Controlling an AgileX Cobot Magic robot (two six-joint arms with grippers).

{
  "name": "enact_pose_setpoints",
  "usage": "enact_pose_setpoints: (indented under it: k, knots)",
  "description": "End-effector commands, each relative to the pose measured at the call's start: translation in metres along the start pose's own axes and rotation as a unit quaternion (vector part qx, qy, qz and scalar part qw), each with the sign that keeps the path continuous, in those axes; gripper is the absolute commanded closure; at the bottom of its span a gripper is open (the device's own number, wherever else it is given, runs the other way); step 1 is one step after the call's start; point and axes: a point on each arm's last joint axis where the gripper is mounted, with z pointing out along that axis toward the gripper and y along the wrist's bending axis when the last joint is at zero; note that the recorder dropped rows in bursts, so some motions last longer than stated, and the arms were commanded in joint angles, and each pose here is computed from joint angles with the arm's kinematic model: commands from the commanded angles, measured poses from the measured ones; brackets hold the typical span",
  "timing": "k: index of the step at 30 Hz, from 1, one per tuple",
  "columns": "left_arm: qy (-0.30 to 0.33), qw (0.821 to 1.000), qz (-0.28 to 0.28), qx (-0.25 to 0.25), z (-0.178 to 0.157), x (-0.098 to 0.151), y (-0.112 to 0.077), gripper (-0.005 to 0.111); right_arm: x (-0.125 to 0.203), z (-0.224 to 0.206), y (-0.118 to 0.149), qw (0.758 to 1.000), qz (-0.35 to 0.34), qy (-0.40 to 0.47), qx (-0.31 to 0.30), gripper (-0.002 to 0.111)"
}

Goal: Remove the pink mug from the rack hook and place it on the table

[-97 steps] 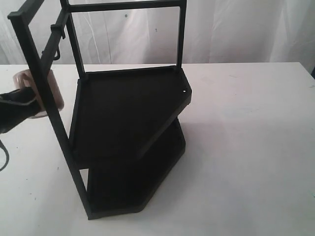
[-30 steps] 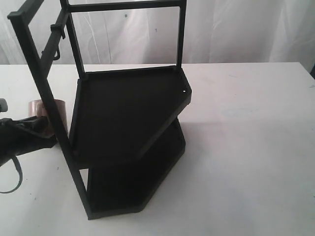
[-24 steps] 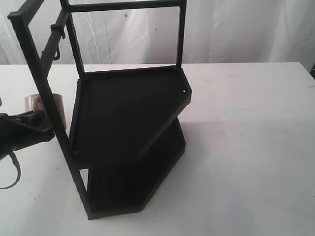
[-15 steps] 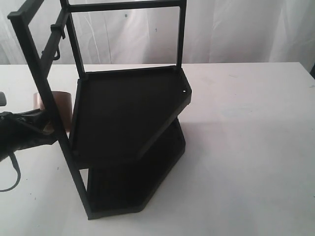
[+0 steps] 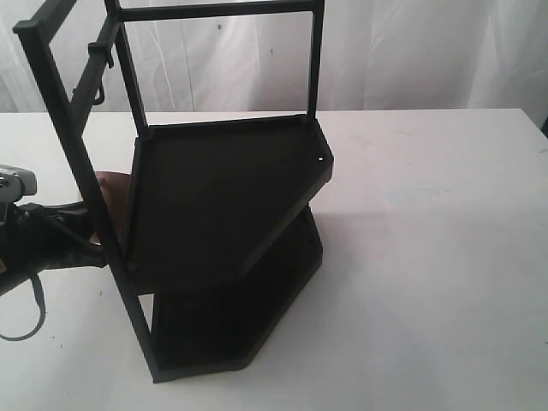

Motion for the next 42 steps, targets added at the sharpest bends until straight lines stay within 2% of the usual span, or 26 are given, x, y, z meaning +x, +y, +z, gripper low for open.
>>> enact_pose_setpoints:
  k: [1, 12, 19, 21, 24, 26, 30, 42]
  knots:
    - [-0.015, 1.0, 0.005, 0.01, 0.001, -0.004, -0.001, 0.107, 0.0, 0.0, 0.0, 1.0, 0.001, -0.003, -0.003, 0.108]
    - [-0.001, 1.0, 0.006, 0.008, 0.001, -0.002, -0.001, 0.107, 0.0, 0.0, 0.0, 1.0, 0.001, -0.003, -0.003, 0.108]
    - [0.04, 0.999, -0.011, -0.001, 0.001, 0.006, 0.001, 0.107, 0.0, 0.0, 0.0, 1.0, 0.001, -0.003, -0.003, 0.108]
    - [0.05, 0.998, -0.022, -0.003, 0.001, 0.007, 0.001, 0.102, 0.0, 0.0, 0.0, 1.0, 0.001, -0.003, -0.003, 0.108]
    - [0.093, 0.995, -0.044, -0.01, -0.001, 0.015, 0.002, 0.081, 0.0, 0.0, 0.0, 1.0, 0.001, -0.003, -0.003, 0.108]
    - [0.112, 0.993, -0.042, -0.009, -0.002, 0.019, 0.001, 0.073, 0.0, 0.0, 0.0, 1.0, 0.001, -0.003, -0.003, 0.108]
    - [0.131, 0.991, -0.03, 0.024, -0.003, 0.022, -0.005, 0.072, 0.0, 0.0, 0.0, 1.0, 0.001, -0.003, -0.003, 0.108]
    - [0.127, 0.991, -0.044, 0.024, -0.003, 0.02, -0.005, 0.072, 0.0, 0.0, 0.0, 1.0, 0.001, -0.003, -0.003, 0.108]
